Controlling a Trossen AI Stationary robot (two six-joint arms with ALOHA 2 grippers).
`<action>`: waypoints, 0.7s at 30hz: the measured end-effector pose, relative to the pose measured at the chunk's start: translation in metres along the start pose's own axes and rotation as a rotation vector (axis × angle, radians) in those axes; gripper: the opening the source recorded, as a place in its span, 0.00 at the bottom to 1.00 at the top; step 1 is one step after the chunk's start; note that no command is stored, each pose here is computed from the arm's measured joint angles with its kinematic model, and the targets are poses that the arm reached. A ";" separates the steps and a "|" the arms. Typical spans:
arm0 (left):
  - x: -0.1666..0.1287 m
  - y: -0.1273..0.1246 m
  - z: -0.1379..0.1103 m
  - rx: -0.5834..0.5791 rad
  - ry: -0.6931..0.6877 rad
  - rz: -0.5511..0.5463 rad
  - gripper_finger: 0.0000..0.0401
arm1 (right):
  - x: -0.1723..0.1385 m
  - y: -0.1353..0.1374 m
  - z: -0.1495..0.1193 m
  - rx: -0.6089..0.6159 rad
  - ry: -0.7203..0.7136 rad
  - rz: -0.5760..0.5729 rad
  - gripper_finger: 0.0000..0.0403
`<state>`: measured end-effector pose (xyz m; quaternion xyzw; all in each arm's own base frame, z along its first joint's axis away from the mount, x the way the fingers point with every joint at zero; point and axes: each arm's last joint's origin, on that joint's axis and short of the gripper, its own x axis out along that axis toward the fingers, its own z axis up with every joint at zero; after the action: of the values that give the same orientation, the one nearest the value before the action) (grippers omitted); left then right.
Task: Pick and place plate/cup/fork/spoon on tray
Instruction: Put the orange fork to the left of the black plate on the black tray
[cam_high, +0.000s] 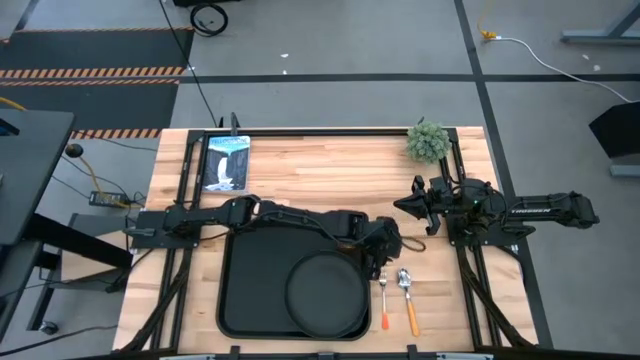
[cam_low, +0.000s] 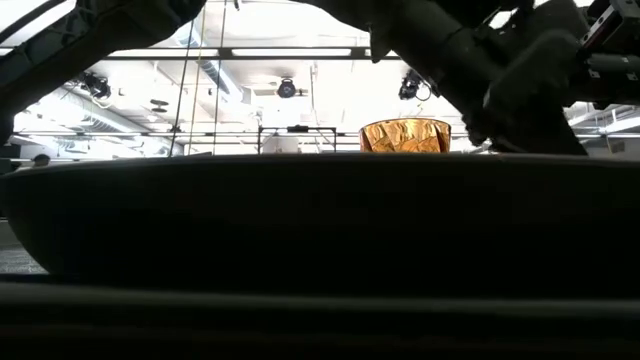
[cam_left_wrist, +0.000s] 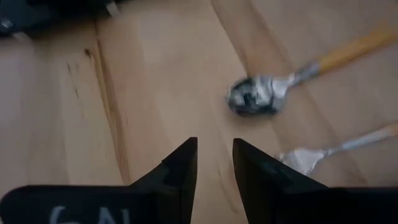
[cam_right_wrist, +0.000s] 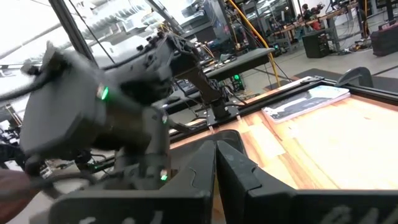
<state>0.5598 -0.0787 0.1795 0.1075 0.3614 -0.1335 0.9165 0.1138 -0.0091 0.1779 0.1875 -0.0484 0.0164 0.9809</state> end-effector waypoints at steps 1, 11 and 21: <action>0.001 -0.003 -0.001 0.018 0.014 0.010 0.27 | 0.000 0.000 0.000 0.000 0.000 0.000 0.05; 0.008 -0.024 -0.001 0.107 0.019 0.013 0.27 | 0.000 0.000 0.000 0.000 0.000 0.000 0.05; 0.016 -0.041 -0.008 0.115 0.064 -0.036 0.27 | 0.000 0.000 0.000 0.000 0.000 0.000 0.05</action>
<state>0.5529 -0.1175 0.1584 0.1577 0.3842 -0.1667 0.8943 0.1138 -0.0091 0.1779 0.1875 -0.0484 0.0163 0.9809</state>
